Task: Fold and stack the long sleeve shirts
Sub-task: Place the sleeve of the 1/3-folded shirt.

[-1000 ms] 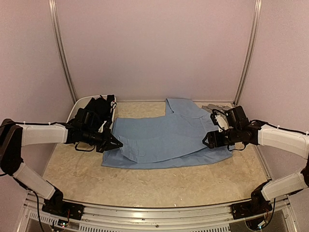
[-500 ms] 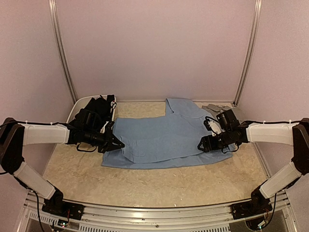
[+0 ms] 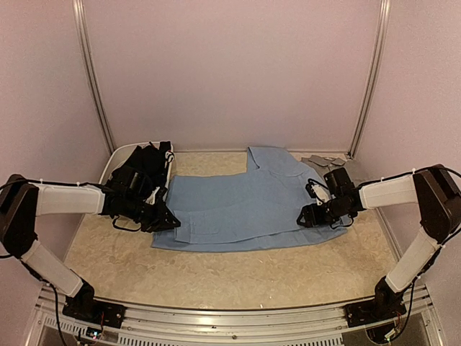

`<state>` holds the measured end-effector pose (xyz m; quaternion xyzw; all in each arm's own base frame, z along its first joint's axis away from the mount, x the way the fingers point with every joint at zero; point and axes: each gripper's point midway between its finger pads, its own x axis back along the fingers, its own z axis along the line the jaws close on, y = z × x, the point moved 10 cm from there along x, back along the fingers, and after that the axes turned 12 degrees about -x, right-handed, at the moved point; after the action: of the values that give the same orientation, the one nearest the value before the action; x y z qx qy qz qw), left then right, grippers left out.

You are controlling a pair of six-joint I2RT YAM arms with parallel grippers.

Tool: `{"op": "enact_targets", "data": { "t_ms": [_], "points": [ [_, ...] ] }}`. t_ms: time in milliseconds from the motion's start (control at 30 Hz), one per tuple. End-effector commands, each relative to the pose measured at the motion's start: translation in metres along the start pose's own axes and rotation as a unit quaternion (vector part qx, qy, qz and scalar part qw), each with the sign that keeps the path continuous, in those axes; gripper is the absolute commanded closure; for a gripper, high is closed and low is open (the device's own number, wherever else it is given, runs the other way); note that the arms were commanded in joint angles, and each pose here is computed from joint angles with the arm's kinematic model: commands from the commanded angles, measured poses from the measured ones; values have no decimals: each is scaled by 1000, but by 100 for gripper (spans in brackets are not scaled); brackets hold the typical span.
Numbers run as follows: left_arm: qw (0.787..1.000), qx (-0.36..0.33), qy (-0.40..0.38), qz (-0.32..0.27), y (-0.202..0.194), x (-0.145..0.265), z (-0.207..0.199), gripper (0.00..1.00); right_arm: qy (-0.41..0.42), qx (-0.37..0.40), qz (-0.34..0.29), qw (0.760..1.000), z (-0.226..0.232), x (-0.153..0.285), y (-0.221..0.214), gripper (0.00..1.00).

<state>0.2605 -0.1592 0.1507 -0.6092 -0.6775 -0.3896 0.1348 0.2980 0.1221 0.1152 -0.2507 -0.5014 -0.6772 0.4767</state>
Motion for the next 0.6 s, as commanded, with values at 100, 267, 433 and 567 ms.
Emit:
{"op": "enact_targets", "data": {
  "t_ms": [100,267,433,567],
  "points": [
    [996,-14,86,25,1,-8,21,81,44,17,-13,999,5,3,2,29],
    [987,-29,156,-2,9,7,18,44,33,21,-17,999,4,7,4,29],
    [973,-63,215,-50,24,33,-1,19,26,18,-23,999,6,12,7,30],
    [970,-114,184,-110,33,45,-39,14,49,29,-62,996,19,33,13,30]
  ]
}}
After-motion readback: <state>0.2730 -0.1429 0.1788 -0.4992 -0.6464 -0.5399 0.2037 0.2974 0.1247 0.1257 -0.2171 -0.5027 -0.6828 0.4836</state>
